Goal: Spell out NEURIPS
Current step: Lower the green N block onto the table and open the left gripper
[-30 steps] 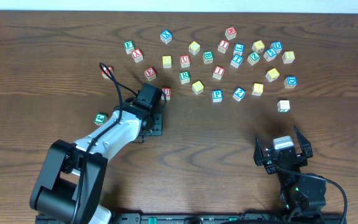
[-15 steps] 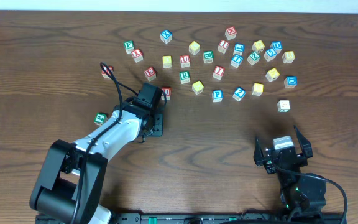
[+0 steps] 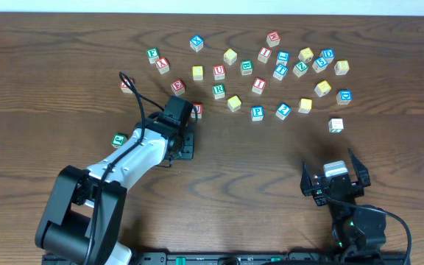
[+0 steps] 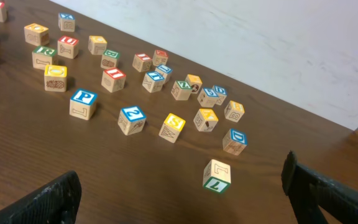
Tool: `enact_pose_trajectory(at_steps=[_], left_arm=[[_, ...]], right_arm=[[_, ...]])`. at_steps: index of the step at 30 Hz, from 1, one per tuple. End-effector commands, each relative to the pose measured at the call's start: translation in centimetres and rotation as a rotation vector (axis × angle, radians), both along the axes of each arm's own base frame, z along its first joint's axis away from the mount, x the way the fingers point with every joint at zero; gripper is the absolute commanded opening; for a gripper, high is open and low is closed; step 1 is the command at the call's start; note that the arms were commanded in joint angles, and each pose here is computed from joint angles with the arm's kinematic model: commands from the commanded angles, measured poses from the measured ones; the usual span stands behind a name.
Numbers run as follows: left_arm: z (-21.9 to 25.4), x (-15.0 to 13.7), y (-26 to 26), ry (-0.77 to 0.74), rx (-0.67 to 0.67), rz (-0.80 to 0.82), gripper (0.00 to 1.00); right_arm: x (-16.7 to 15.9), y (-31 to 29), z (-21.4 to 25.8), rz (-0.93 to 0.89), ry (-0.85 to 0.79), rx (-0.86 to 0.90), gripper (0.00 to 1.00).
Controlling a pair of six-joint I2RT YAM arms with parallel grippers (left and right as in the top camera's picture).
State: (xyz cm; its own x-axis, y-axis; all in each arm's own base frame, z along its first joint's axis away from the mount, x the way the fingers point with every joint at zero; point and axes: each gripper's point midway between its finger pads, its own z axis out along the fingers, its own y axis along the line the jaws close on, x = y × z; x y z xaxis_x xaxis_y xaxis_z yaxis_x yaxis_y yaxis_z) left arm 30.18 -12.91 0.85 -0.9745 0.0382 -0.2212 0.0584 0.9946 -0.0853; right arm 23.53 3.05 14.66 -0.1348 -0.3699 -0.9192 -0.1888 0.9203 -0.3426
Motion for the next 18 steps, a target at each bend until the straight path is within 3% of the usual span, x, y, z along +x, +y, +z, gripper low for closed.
enact_pose_trajectory(at_steps=[1,18], left_arm=[[0.56,0.56,-0.48,-0.012,-0.010,-0.021,0.43],[0.94,0.99,-0.03,-0.025,0.021,-0.015,0.44]], right_arm=[[0.01,-0.29,-0.02,-0.014,0.000,0.013,0.99],[0.01,-0.29,-0.02,-0.014,0.000,0.013,0.99]])
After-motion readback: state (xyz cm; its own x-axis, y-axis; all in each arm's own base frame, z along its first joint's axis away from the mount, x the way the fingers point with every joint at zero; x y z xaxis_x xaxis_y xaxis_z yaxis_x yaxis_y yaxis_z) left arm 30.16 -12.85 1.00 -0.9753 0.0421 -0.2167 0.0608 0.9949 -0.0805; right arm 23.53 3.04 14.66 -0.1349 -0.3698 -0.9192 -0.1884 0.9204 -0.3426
